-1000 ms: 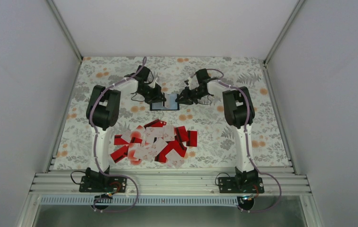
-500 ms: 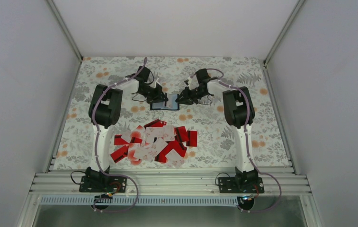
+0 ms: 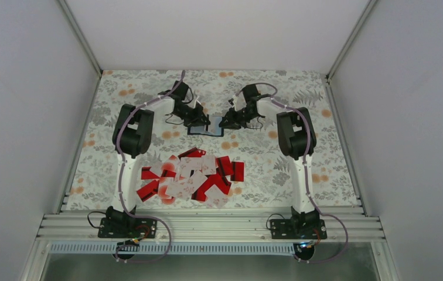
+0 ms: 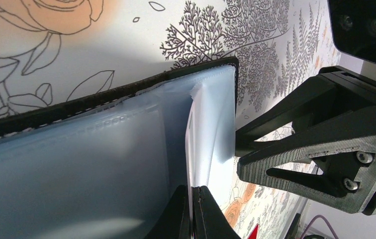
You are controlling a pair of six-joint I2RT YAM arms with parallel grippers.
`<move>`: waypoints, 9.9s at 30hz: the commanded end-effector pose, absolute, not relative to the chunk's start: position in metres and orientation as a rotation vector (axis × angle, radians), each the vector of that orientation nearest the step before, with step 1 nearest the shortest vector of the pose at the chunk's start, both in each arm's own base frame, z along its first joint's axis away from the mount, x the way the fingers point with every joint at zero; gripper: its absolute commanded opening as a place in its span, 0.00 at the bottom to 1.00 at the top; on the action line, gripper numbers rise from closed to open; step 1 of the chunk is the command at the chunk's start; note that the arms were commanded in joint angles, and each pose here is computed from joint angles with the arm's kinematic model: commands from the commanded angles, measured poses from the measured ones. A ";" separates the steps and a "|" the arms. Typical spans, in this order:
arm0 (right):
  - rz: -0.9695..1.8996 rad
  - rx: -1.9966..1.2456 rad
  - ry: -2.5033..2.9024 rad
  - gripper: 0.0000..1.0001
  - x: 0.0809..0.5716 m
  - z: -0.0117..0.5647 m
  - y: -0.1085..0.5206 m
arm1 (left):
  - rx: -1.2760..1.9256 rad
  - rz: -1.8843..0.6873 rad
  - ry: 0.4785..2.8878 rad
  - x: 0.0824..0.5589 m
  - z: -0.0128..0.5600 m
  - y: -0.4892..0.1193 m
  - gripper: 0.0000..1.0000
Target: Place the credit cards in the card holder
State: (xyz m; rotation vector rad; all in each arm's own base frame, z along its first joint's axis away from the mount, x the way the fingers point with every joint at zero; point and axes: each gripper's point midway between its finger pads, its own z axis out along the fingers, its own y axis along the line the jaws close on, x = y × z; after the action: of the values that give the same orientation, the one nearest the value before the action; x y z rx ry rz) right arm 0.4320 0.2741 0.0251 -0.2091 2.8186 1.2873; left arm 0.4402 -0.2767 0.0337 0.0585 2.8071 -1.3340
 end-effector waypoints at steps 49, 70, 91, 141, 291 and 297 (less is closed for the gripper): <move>1.199 -0.179 2.920 0.12 0.410 -0.016 0.259 | 0.146 -0.709 3.107 0.422 0.004 -0.284 0.60; 1.214 -0.171 2.912 0.11 0.409 -0.016 0.260 | 0.200 -0.315 3.064 0.430 0.036 -0.280 1.00; 1.276 -0.192 2.853 0.11 0.416 0.005 0.269 | 0.272 -0.129 3.028 0.431 0.039 -0.263 0.98; 1.286 -0.238 2.802 0.13 0.417 0.031 0.277 | 0.257 -0.411 2.957 0.423 0.066 -0.265 0.68; 1.599 -0.309 2.743 0.27 0.423 0.064 0.362 | 0.185 -0.556 2.839 0.437 0.090 -0.189 0.07; 1.651 -0.338 2.731 0.31 0.424 0.064 0.375 | 0.135 -0.509 2.835 0.427 0.092 -0.163 0.07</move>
State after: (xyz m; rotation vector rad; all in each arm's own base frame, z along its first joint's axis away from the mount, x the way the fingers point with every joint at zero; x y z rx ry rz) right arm 0.4271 0.3599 0.0570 -0.2992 2.7462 1.5823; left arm 0.4242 -0.1797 0.0771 0.1544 2.8912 -0.5456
